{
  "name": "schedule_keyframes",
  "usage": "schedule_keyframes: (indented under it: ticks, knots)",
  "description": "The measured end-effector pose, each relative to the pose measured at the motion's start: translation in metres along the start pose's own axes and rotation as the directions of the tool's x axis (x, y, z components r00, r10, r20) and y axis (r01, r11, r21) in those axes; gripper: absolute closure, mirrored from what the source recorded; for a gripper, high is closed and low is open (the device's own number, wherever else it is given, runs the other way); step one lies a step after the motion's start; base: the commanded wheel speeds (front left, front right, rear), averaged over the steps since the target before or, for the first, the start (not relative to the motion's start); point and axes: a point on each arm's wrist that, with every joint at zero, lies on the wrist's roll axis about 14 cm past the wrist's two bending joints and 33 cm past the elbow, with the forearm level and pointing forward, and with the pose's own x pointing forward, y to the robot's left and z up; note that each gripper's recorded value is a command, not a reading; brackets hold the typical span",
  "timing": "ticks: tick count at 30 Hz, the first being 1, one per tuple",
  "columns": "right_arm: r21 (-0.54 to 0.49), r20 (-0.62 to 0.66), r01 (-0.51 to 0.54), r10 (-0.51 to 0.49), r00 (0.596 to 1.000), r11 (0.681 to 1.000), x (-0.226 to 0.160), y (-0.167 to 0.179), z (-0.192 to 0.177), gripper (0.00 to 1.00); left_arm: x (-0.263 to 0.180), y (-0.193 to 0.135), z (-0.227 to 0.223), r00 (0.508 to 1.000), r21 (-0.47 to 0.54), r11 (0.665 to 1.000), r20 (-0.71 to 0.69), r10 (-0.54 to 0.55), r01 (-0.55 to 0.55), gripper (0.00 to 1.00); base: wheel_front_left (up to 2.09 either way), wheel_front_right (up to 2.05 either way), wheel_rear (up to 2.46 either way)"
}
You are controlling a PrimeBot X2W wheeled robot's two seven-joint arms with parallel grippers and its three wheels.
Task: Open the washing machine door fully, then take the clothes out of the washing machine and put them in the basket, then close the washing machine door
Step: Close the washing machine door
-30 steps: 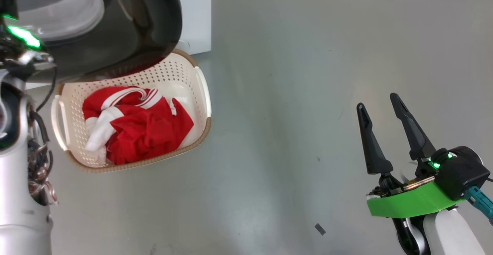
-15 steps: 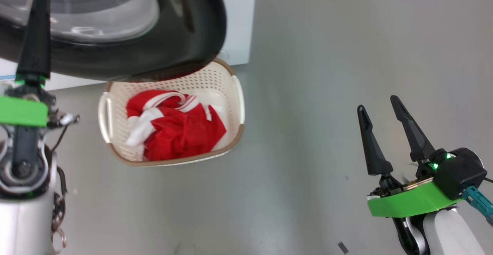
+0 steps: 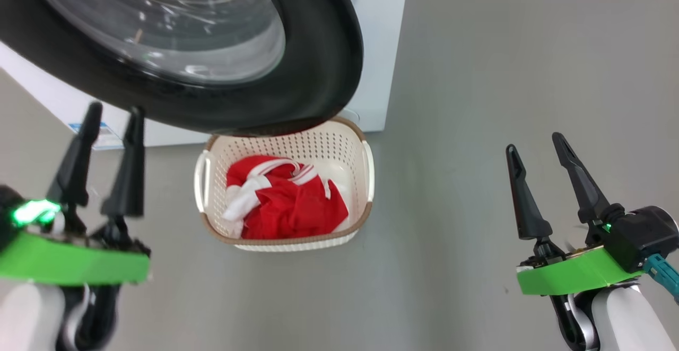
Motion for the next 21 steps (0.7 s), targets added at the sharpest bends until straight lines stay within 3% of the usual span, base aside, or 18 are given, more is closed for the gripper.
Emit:
schedule_keyframes:
  ticks: [4, 21]
  knots:
    - [-0.018, 0.024, -0.004, 0.004, 1.0, 1.0, -0.004, 0.002, 0.011, 0.0, -0.023, -0.006, 0.006, 1.0, 0.11, 0.994, -0.007, -0.012, 0.013, 0.0, 0.0, 0.0, 0.0]
    - [-0.045, 0.041, 0.049, -0.047, 0.998, 0.998, -0.053, -0.009, 0.029, 0.0, -0.11, 0.009, 0.009, 0.991, 0.268, 0.956, -0.031, 0.132, -0.119, 0.0, 0.0, 0.0, 0.0]
